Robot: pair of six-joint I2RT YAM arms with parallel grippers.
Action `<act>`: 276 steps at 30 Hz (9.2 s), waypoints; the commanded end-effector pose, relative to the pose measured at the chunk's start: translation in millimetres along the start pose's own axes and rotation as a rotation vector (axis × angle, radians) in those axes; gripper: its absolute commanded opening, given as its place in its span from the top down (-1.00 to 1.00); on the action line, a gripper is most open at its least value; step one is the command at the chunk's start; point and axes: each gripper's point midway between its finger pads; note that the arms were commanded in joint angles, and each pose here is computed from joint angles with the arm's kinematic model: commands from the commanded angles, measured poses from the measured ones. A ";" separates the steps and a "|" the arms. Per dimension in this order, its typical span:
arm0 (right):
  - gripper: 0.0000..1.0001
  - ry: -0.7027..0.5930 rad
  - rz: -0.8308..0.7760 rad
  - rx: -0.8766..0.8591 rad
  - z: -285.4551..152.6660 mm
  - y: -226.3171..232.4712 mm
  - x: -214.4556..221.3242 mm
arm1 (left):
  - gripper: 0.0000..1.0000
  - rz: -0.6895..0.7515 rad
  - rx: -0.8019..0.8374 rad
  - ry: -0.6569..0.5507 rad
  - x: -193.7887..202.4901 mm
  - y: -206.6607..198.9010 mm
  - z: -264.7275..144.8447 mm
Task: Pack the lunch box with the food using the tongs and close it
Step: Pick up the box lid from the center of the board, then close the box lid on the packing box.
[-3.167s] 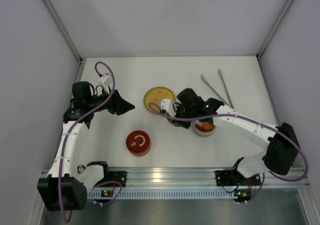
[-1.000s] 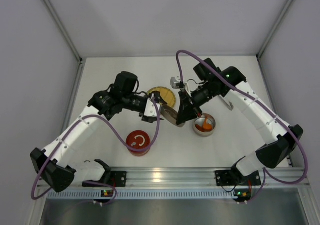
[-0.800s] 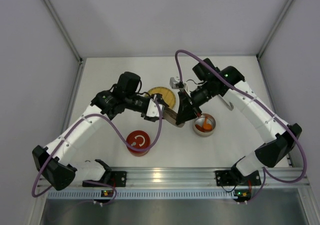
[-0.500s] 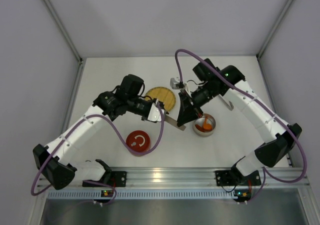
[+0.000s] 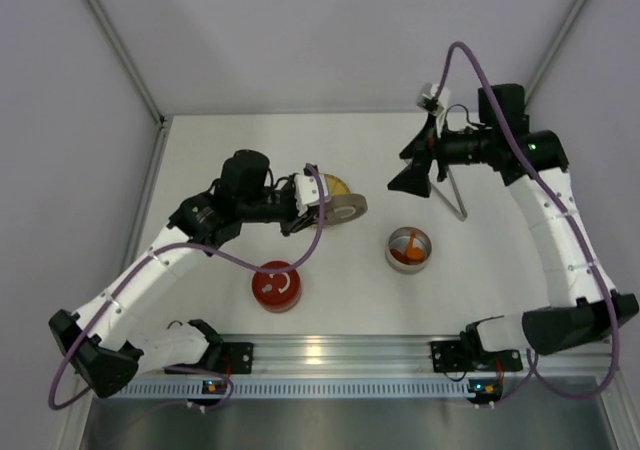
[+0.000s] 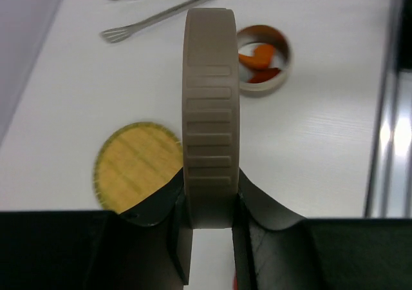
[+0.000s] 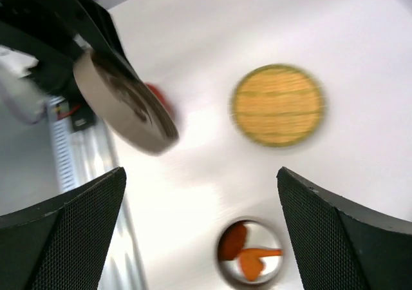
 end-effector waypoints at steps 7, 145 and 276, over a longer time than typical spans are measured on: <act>-0.99 -0.234 -0.300 0.392 -54.9 -18.7 -68.0 | 1.00 0.054 -0.544 -0.149 -79.0 105.6 -74.9; -0.26 -0.344 -0.833 0.430 23.2 27.3 -128.6 | 1.00 -0.886 0.095 -0.538 -127.1 65.2 -26.1; 1.00 0.275 -0.677 -0.151 32.6 -64.5 226.1 | -0.96 -1.080 -0.118 -0.299 69.2 142.9 -53.3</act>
Point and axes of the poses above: each gripper's point midway between its finger pads, its own z axis out along the fingers, its own y axis along the line the jaws close on, x = y × z, and after that the axes turned 7 degrees about -z, right-handed
